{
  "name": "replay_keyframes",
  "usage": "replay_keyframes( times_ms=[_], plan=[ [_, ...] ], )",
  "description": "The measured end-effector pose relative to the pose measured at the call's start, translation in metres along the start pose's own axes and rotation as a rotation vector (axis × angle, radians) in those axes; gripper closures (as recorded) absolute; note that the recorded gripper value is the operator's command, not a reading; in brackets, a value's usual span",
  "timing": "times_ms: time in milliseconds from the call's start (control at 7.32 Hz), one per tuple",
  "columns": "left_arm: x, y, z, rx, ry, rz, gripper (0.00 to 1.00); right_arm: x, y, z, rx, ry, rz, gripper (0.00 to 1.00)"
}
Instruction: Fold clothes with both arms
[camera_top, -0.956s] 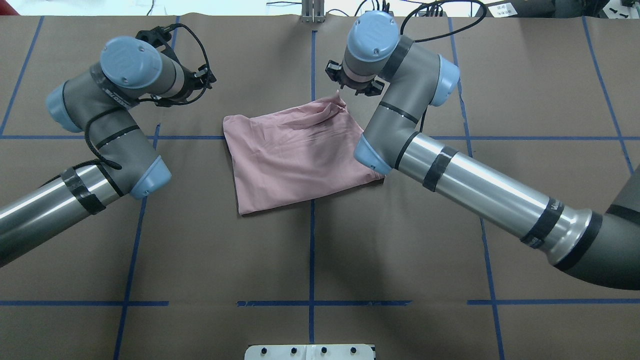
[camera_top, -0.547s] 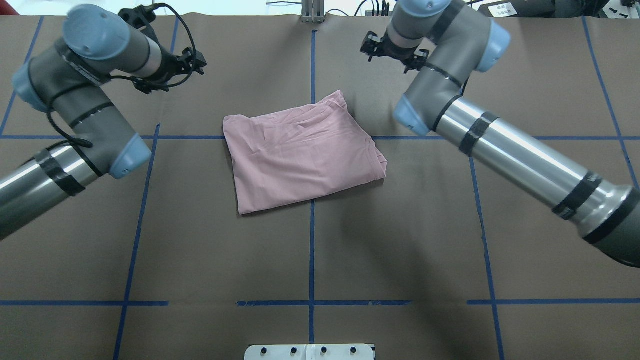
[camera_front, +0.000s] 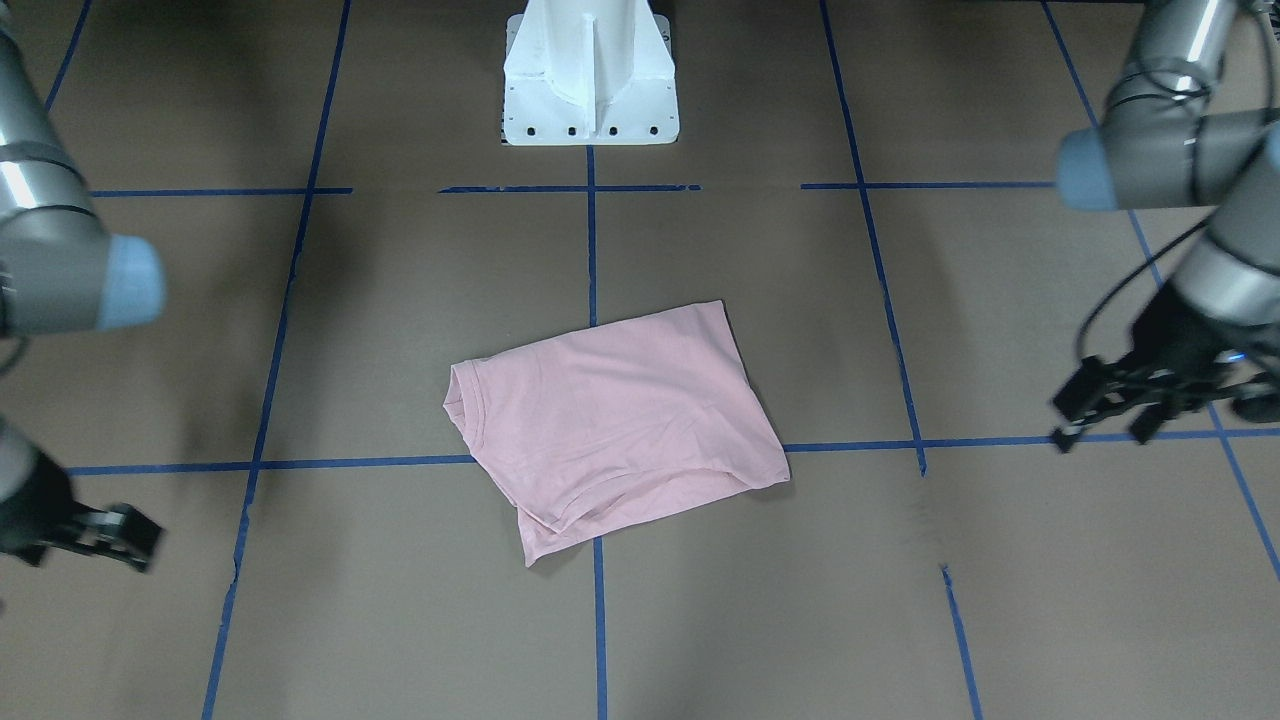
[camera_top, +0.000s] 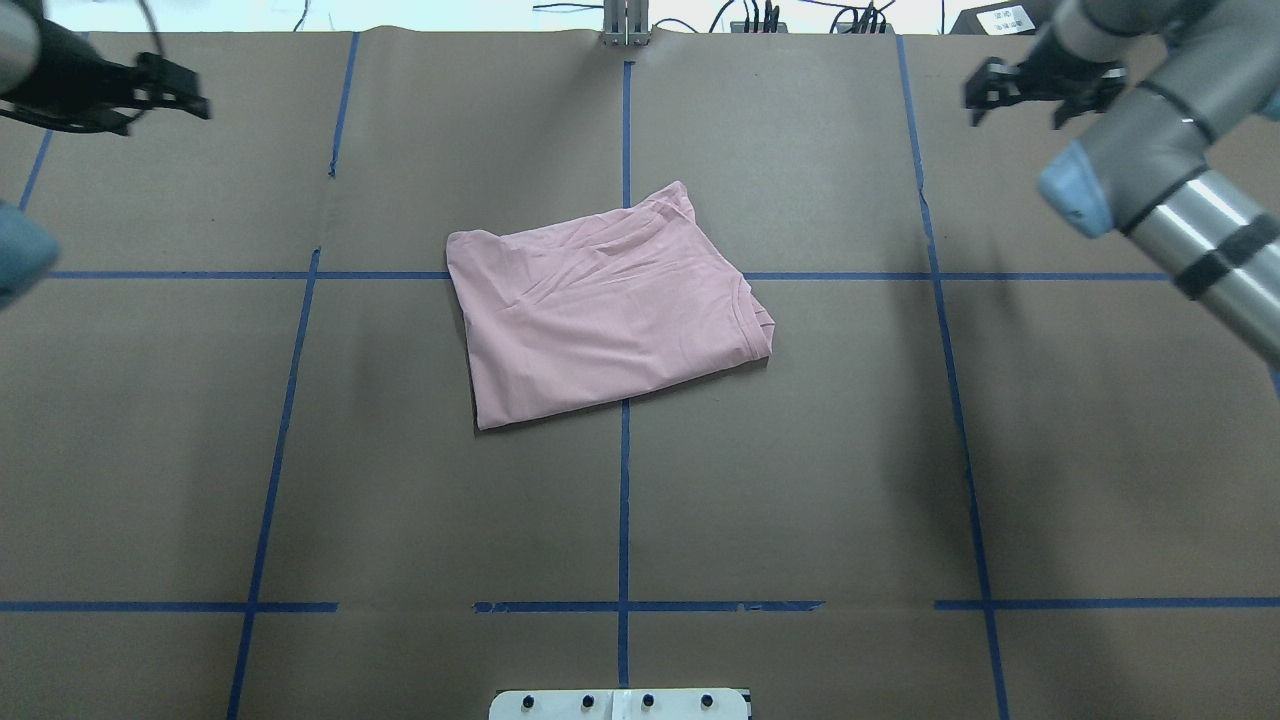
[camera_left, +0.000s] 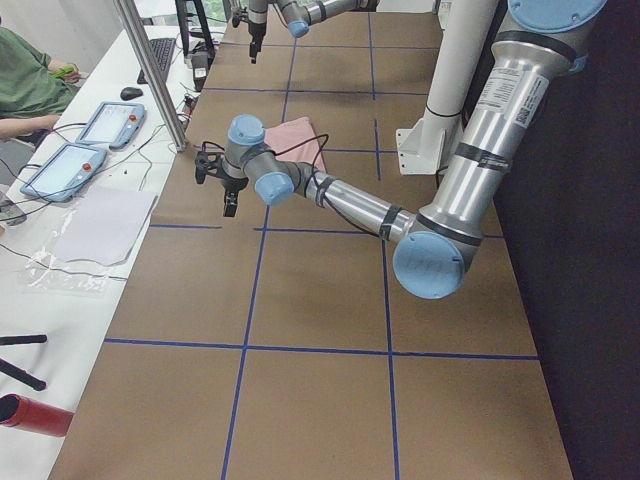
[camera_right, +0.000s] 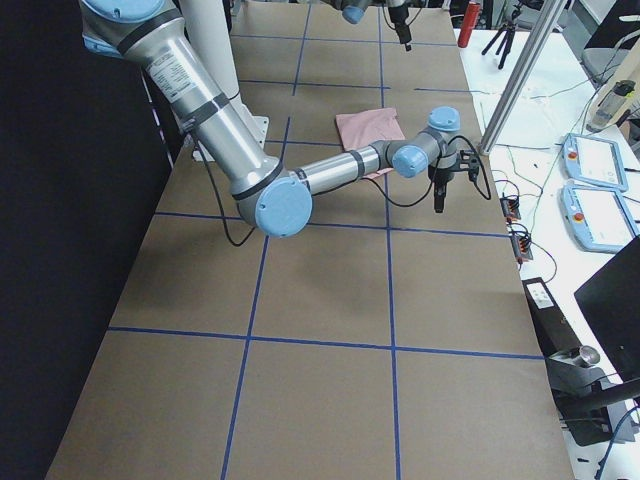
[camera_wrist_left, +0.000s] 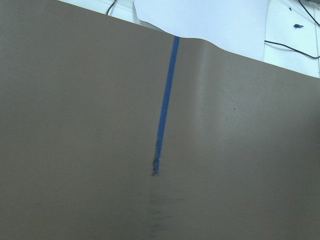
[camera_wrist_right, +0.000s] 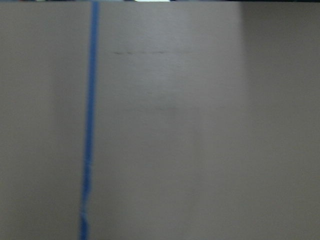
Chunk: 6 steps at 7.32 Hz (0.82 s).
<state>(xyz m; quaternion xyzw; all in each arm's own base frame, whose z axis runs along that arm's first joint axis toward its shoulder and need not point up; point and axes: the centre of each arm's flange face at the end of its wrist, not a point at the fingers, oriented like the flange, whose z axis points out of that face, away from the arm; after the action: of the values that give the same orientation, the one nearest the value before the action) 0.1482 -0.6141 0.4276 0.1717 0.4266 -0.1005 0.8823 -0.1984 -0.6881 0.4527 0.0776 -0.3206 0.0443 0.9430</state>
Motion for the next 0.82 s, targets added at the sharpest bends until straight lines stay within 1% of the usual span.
replay_keyframes(
  times_ms=[137,273,410,547,683,820],
  plan=[
    [-0.064,-0.005,-0.024,-0.010,-0.051,0.115,0.00,0.080,0.011,-0.011,-0.046,0.016,-0.086,0.00],
    [-0.117,-0.007,-0.044,-0.041,-0.105,0.229,0.00,0.157,0.031,-0.017,-0.090,-0.016,-0.134,0.00],
    [-0.164,-0.006,-0.063,-0.093,-0.145,0.343,0.00,0.227,0.063,-0.017,-0.122,-0.069,-0.161,0.00],
    [-0.206,-0.003,-0.080,-0.147,-0.160,0.425,0.00,0.281,0.098,-0.016,-0.136,-0.121,-0.181,0.00],
    [-0.240,0.009,-0.090,-0.188,-0.146,0.455,0.00,0.310,0.121,-0.016,-0.139,-0.154,-0.188,0.00],
    [-0.265,0.028,-0.088,-0.207,-0.114,0.452,0.00,0.324,0.134,-0.014,-0.143,-0.165,-0.184,0.00]
  ],
)
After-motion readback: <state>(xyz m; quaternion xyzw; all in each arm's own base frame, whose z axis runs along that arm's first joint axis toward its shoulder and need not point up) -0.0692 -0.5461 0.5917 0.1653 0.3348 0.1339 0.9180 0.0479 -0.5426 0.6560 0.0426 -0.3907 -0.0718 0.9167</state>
